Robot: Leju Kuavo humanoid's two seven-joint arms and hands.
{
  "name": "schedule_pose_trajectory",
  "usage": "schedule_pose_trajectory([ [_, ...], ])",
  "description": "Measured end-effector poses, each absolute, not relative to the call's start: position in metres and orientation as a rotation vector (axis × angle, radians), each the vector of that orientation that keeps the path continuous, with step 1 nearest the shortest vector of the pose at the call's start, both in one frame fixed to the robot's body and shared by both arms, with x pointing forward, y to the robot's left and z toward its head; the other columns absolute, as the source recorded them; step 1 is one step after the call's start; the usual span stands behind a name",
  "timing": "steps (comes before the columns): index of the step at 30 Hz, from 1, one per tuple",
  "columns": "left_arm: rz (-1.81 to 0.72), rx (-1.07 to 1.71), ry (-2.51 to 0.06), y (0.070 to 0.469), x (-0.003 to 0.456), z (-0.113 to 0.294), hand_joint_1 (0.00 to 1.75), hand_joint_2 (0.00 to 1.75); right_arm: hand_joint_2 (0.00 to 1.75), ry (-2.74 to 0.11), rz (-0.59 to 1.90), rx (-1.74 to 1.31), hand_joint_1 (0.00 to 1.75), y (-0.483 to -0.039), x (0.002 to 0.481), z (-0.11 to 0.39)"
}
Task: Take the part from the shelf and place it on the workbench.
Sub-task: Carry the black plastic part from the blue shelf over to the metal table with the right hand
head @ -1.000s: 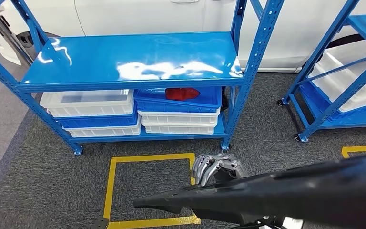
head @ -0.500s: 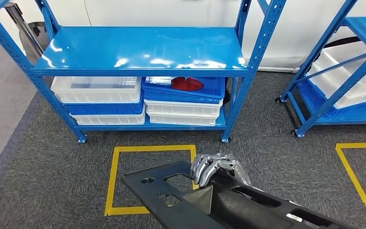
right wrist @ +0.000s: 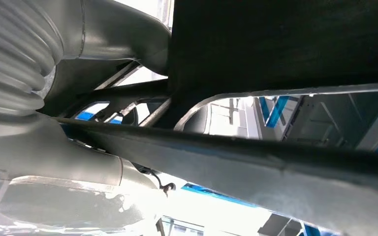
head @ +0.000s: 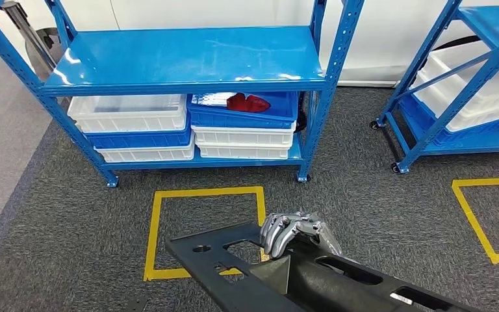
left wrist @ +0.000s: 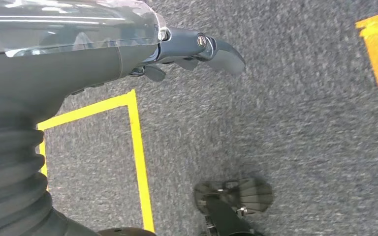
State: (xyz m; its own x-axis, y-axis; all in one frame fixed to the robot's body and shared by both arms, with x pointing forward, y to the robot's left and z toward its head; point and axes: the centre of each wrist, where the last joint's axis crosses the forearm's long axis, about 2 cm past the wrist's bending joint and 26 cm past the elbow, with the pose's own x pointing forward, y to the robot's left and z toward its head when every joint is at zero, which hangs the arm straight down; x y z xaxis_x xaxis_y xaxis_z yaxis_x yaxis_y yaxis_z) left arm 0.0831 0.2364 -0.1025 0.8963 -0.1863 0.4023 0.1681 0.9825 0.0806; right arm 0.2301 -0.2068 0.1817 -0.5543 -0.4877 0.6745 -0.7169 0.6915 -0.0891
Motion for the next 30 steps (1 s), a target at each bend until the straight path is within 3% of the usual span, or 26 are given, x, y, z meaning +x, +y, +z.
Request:
schedule_pose_trajectory([
  [30, -0.177, 0.031, -0.433, 0.2327, 0.0821, -0.1023, 0.0, 1.75, 1.75, -2.261, 0.48, 0.877, 1.24, -0.2052, 0.2289, 0.1824],
])
